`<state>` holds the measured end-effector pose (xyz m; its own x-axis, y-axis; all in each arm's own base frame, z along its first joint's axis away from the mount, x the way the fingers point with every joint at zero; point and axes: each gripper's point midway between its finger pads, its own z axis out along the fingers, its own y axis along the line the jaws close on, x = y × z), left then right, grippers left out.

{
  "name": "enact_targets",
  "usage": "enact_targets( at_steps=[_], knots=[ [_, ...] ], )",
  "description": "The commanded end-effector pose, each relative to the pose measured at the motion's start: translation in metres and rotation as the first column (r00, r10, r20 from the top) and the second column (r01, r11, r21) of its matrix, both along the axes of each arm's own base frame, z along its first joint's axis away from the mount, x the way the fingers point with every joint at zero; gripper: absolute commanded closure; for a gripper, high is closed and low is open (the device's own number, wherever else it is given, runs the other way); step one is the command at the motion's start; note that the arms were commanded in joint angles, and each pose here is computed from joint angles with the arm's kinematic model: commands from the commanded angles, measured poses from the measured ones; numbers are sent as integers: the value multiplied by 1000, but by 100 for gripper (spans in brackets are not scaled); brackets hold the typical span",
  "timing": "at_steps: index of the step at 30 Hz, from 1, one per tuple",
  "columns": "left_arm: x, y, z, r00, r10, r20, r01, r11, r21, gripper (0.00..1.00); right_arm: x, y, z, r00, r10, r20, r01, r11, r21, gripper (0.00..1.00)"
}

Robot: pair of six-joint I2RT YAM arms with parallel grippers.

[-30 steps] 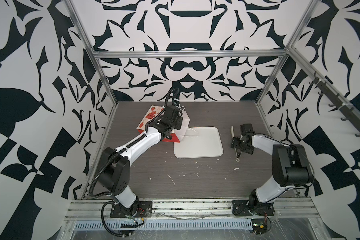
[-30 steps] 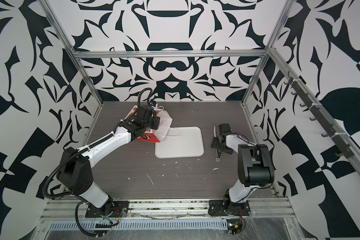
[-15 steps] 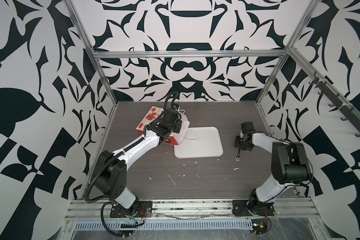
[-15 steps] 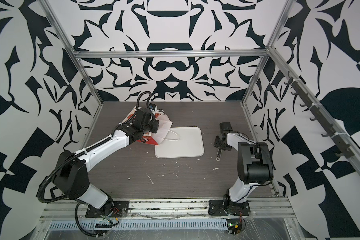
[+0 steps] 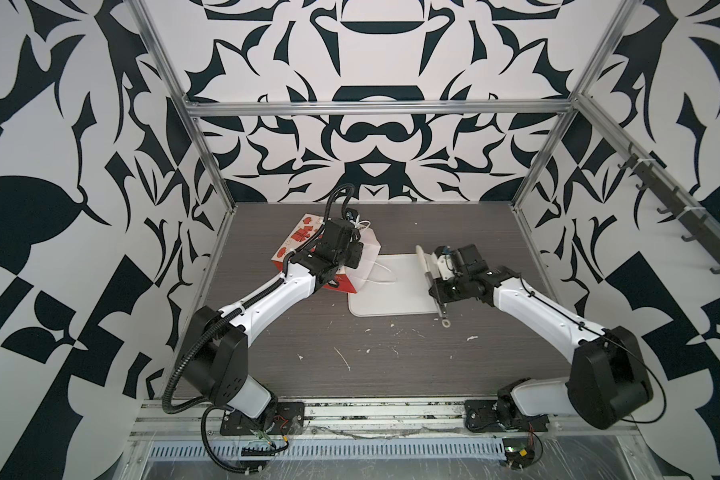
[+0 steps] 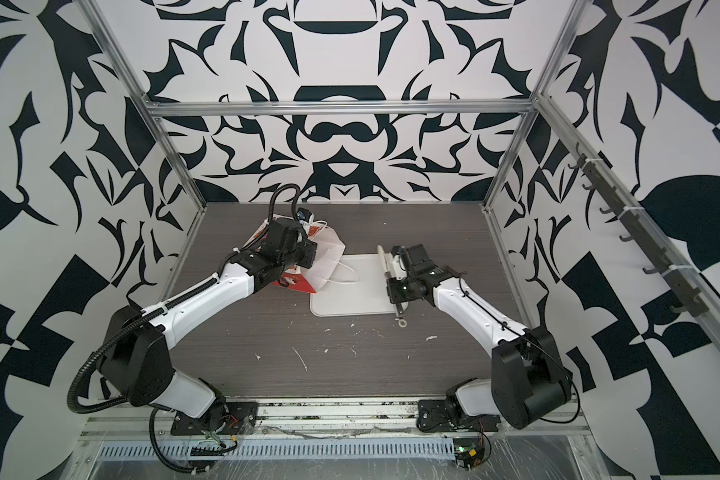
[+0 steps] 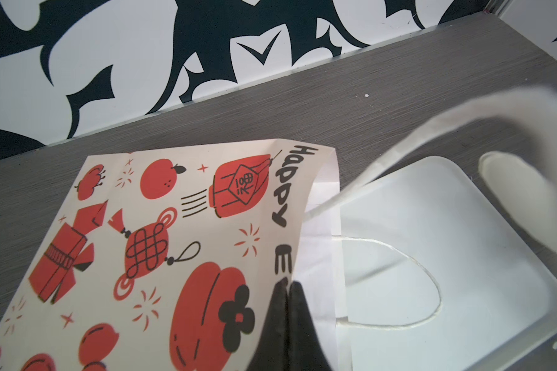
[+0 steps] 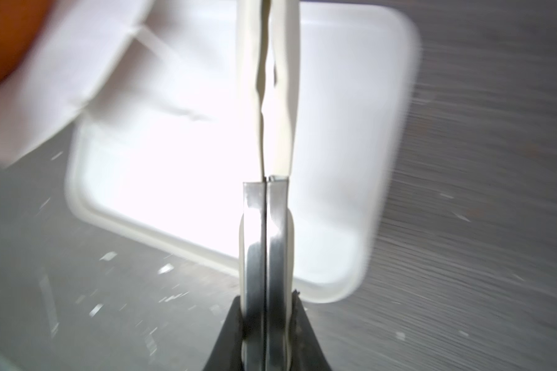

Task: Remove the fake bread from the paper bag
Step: 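Carry the tongs with the right gripper toward the bag opening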

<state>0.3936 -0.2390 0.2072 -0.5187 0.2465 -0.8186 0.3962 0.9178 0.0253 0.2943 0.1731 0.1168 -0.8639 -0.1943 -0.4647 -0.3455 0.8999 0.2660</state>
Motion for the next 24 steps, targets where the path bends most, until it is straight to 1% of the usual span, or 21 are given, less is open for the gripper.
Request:
enact_targets(
  at_steps=[1, 6, 12, 16, 21, 24],
  knots=[
    [-4, -5, 12, 999, -29, 26, 29, 999, -35, 100, -19, 23, 4, 989, 142, -31, -144, 988, -52, 100],
    [-5, -5, 8, 1000, -22, 16, 23, 999, -31, 100, -21, 49, 7, 971, 237, -27, -238, 961, -137, 100],
    [-8, -5, 7, 999, -31, 15, 32, 999, -22, 100, -19, 86, 20, 945, 326, 11, -323, 939, -119, 100],
    [-11, -7, 9, 998, -57, 21, 57, 998, -20, 100, -12, 94, 20, 941, 339, 20, -333, 933, -137, 100],
    [-19, -9, 5, 995, -98, 22, 98, 995, -11, 100, -11, 110, 20, 926, 376, 18, -370, 917, -149, 100],
    [-25, -10, 3, 992, -123, 28, 123, 992, -15, 100, -11, 115, 15, 921, 390, -2, -384, 908, -166, 100]
  ],
)
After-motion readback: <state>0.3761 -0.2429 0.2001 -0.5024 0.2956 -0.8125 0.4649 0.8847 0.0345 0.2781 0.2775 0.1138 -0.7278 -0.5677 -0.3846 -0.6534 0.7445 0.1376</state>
